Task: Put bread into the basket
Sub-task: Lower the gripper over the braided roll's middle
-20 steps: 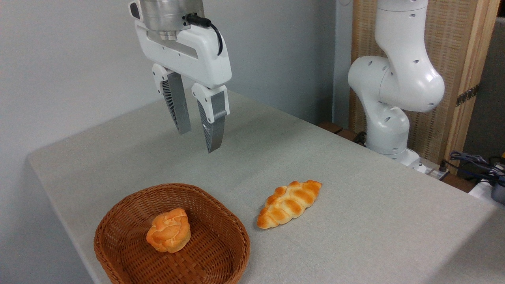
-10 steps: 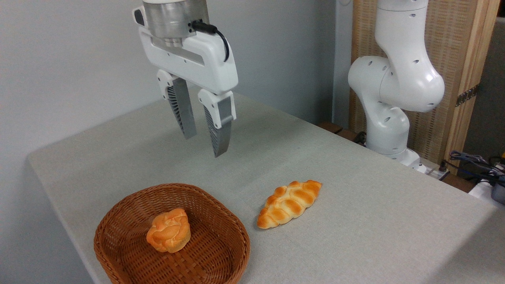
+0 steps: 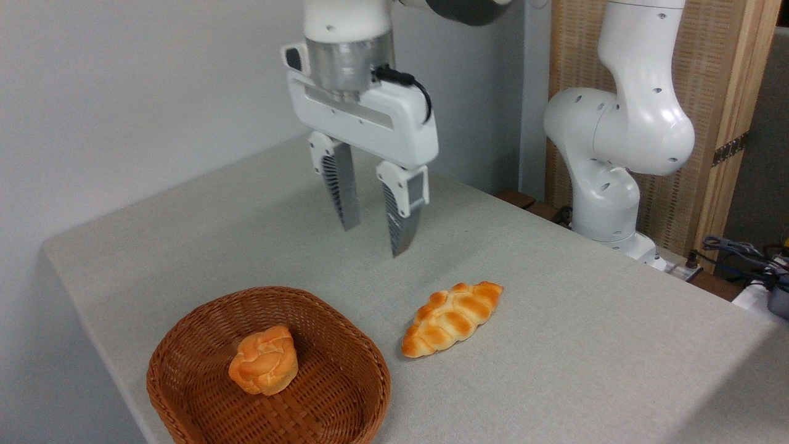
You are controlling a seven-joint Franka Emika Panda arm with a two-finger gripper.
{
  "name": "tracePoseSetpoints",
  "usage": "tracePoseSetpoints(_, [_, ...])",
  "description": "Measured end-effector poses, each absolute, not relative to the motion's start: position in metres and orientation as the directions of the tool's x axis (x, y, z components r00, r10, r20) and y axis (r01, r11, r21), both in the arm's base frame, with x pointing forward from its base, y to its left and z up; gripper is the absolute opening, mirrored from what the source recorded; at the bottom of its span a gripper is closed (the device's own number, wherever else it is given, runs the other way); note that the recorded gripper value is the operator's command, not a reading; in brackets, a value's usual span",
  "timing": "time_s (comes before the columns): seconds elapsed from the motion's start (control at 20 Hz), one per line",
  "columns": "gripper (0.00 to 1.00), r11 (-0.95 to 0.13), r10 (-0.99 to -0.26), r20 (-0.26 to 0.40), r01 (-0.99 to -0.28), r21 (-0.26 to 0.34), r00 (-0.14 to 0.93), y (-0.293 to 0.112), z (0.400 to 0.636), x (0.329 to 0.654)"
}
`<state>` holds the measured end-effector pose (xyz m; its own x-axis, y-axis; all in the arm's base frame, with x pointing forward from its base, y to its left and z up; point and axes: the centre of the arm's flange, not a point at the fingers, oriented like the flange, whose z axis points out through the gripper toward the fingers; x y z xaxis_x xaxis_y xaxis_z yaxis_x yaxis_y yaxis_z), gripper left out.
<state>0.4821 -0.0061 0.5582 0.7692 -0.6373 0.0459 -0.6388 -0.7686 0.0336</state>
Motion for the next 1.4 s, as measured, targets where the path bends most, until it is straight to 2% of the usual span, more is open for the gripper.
tracePoseSetpoints(0.3, [1.00,-0.657,-0.754,-0.067,-0.752,0.053,0.654,0.002,0.503,0.451])
tracePoseSetpoints(0.55, [1.00,-0.651,-0.759,-0.031,-0.759,0.012,0.650,0.007,0.454,0.435])
tracePoseSetpoints(0.85, [1.00,-0.643,-0.764,-0.074,-0.766,-0.011,0.642,0.020,0.437,0.427])
tracePoseSetpoints(1.25, [1.00,-0.638,-0.768,-0.079,-0.770,-0.008,0.636,0.019,0.419,0.421])
tracePoseSetpoints(1.3, [0.97,-0.637,-0.768,-0.077,-0.771,-0.010,0.635,0.019,0.415,0.420])
tracePoseSetpoints(1.4, [0.70,-0.635,-0.770,-0.075,-0.772,-0.011,0.634,0.018,0.409,0.418])
